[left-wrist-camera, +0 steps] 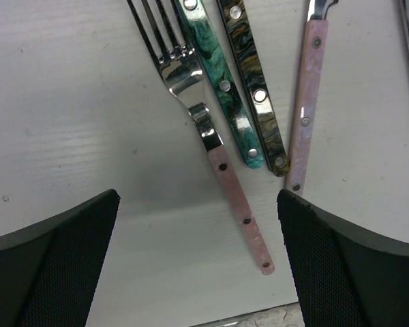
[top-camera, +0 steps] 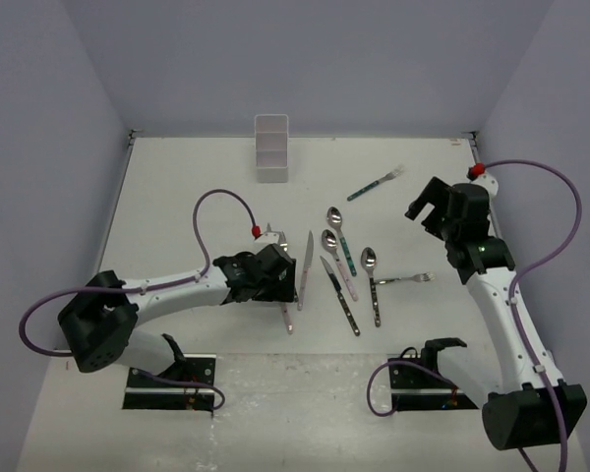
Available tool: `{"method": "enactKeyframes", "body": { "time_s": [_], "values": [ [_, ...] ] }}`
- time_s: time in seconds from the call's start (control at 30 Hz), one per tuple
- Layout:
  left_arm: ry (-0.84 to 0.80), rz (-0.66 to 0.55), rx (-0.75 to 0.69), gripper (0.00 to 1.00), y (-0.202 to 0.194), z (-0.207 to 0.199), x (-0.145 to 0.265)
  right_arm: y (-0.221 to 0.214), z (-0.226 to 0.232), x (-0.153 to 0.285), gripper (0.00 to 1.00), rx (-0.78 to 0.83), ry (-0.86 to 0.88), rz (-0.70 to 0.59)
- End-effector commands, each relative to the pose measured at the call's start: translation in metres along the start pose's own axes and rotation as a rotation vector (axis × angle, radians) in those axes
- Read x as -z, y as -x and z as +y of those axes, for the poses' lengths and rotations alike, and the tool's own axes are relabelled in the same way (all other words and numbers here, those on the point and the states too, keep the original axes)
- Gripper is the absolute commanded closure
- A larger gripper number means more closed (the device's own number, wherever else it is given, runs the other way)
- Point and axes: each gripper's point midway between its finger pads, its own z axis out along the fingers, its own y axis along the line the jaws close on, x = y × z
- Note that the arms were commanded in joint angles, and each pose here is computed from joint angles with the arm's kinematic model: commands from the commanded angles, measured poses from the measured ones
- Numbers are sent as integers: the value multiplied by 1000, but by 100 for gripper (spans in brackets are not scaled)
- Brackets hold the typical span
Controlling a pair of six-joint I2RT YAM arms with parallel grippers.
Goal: Sort the eating utensils into containers
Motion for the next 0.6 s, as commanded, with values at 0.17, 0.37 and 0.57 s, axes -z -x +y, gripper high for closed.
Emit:
{"method": "enactKeyframes", "body": {
  "time_s": [0.17, 0.37, 0.57],
  "values": [
    [85, -2, 46, 6, -17, 11, -13, -1, 0, 11, 1, -1, 20, -10],
    [140, -53, 80, 9, -9, 16, -20, 0, 3, 14, 1, 11, 49, -19],
    [212, -20, 79, 22, -18, 25, -33, 0, 3, 17, 1, 12, 55, -27]
  ]
}}
